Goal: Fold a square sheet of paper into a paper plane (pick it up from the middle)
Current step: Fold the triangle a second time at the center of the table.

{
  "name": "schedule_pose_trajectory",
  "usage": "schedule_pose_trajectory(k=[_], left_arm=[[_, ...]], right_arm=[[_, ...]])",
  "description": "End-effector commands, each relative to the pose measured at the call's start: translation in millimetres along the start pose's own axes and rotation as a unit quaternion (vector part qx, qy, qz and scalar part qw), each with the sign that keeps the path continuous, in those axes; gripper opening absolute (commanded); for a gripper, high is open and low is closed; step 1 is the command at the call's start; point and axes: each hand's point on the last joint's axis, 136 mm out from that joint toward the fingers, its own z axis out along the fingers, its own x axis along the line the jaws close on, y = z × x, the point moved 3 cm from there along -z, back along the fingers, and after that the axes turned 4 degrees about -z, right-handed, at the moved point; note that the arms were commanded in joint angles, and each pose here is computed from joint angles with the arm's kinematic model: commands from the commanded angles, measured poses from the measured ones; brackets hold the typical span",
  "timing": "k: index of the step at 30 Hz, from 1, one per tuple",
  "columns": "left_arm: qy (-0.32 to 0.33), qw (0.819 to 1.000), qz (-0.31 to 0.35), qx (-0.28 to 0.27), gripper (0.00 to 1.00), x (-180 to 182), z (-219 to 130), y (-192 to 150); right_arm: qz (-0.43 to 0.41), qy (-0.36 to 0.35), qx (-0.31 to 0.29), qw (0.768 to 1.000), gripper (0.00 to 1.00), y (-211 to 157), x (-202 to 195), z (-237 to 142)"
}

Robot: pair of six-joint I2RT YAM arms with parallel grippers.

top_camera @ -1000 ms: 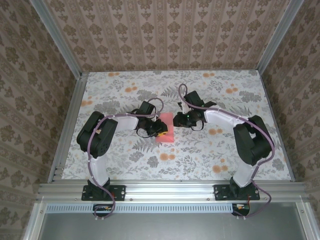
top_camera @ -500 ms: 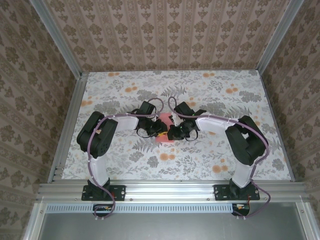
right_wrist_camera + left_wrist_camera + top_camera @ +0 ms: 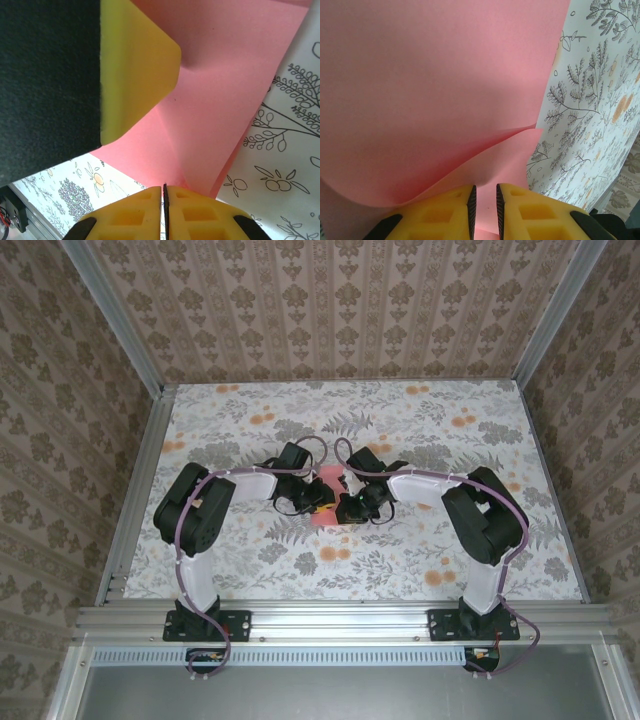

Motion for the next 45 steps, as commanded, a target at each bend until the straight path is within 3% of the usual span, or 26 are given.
schedule_pose_trajectory(k=[1, 15, 25, 40, 42, 45], left_arm=[[0.059, 0.997, -0.039, 0.01, 0.22, 30.5, 6.8, -8.8], [0.058, 0.998, -0.037, 0.01, 0.22, 29.8, 6.8, -8.6], [0.06, 0.997, -0.04, 0.01, 0.22, 32.0, 7.2, -9.4], [0.07, 0.996, -0.047, 0.005, 0.21, 38.3, 7.7, -9.6], [0.069, 0.997, -0.046, 0.005, 0.21, 38.3, 8.1, -9.5], [0.065, 0.997, -0.045, 0.005, 0.21, 37.1, 8.6, -9.0]], right_arm=[[-0.002, 0.009, -0.017, 1.0, 0.13, 9.1, 10.1, -12.1], [0.009, -0.008, -0.026, 1.0, 0.13, 17.9, -4.9, -5.7], [0.025, -0.025, 0.013, 0.999, 0.13, -2.7, -23.0, 10.9], [0.035, -0.062, 0.071, 0.995, 0.13, -40.4, -38.4, 0.5], [0.032, -0.05, 0.059, 0.996, 0.13, -36.7, -30.2, -11.1], [0.005, 0.011, -0.006, 1.0, 0.14, -9.3, 3.0, -35.0]])
